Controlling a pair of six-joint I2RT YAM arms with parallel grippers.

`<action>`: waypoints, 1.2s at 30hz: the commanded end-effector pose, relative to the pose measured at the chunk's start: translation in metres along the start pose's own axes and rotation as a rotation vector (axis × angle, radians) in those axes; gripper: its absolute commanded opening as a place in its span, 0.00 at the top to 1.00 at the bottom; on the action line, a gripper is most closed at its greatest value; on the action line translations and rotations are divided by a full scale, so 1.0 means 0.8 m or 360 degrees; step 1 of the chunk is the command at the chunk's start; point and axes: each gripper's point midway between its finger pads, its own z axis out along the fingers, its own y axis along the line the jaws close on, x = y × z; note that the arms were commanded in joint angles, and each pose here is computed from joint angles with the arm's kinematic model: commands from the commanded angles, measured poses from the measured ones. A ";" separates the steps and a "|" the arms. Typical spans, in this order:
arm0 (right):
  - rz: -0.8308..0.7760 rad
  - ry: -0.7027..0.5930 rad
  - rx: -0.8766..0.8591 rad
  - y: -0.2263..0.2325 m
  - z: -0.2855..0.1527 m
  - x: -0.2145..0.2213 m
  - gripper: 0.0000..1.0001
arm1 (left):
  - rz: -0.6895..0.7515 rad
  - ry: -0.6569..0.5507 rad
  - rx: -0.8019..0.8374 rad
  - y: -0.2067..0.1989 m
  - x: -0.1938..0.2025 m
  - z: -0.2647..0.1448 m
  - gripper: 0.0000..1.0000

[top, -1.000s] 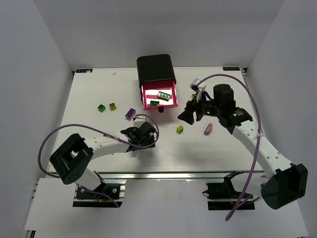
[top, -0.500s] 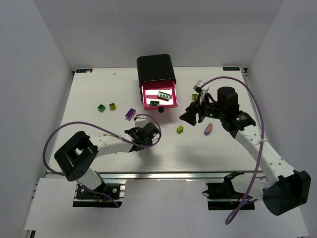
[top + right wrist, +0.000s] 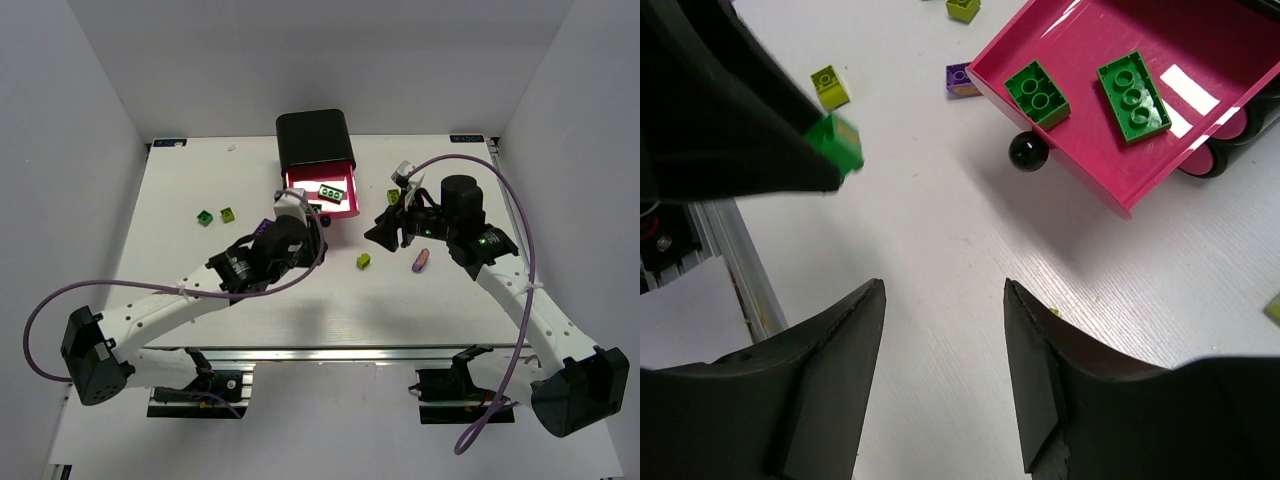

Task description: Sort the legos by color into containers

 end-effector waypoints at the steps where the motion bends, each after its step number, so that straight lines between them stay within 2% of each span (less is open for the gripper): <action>1: -0.0078 -0.0065 0.0014 -0.001 -0.005 -0.012 0.44 | 0.0112 -0.0181 -0.0058 -0.014 -0.067 -0.003 1.00; 4: -0.0072 -0.0060 0.0018 -0.002 -0.004 -0.010 0.44 | 0.0148 -0.0301 -0.0175 -0.021 -0.118 0.016 1.00; 6: -0.0071 -0.0058 0.0013 -0.002 -0.004 -0.009 0.44 | 0.0185 -0.0325 -0.0240 -0.022 -0.137 0.029 1.00; 7: -0.0066 -0.0052 0.0010 -0.002 -0.003 -0.007 0.44 | 0.0207 -0.0303 -0.0303 -0.015 -0.138 0.051 1.00; 8: -0.0068 -0.0054 0.0008 -0.002 -0.003 -0.008 0.44 | 0.0200 -0.0349 -0.0299 -0.023 -0.161 0.053 1.00; 10: -0.0060 -0.0048 0.0012 -0.003 -0.003 -0.006 0.44 | 0.0223 -0.0320 -0.0392 -0.008 -0.164 0.080 1.00; 17: -0.0074 -0.0061 0.0018 -0.004 -0.005 -0.009 0.41 | 0.0200 -0.0308 -0.0611 0.040 -0.190 0.128 1.00; 20: -0.0075 -0.0059 0.0022 -0.004 -0.005 -0.009 0.40 | 0.0188 -0.0293 -0.0648 0.055 -0.193 0.143 0.90; 21: -0.0075 -0.0060 0.0022 -0.005 -0.005 -0.009 0.39 | 0.0187 -0.0278 -0.0659 0.059 -0.192 0.151 0.83; 22: -0.0075 -0.0059 0.0023 -0.004 -0.005 -0.009 0.39 | 0.0178 -0.0274 -0.0681 0.068 -0.195 0.155 0.72; 24: -0.0077 -0.0060 0.0025 -0.005 -0.004 -0.009 0.38 | 0.0178 -0.0235 -0.0696 0.073 -0.192 0.169 0.63; 25: -0.0073 -0.0056 0.0027 -0.006 -0.004 -0.008 0.38 | 0.0171 -0.0225 -0.0717 0.082 -0.194 0.173 0.49; 29: -0.0072 -0.0056 0.0029 -0.007 -0.005 -0.008 0.36 | 0.0155 -0.0180 -0.0726 0.091 -0.192 0.186 0.25; 32: -0.0068 -0.0051 0.0030 -0.009 -0.004 -0.006 0.36 | 0.0121 -0.0193 -0.0684 0.086 -0.204 0.180 0.19; 34: -0.0063 -0.0042 0.0027 -0.010 -0.003 -0.004 0.35 | 0.0090 -0.0235 -0.0607 0.072 -0.219 0.162 0.19; 35: -0.0065 -0.0041 0.0029 -0.011 -0.003 -0.004 0.35 | 0.0086 -0.0238 -0.0586 0.071 -0.219 0.154 0.21; 36: -0.0062 -0.0036 0.0026 -0.012 -0.003 -0.003 0.35 | 0.0074 -0.0262 -0.0546 0.066 -0.223 0.144 0.31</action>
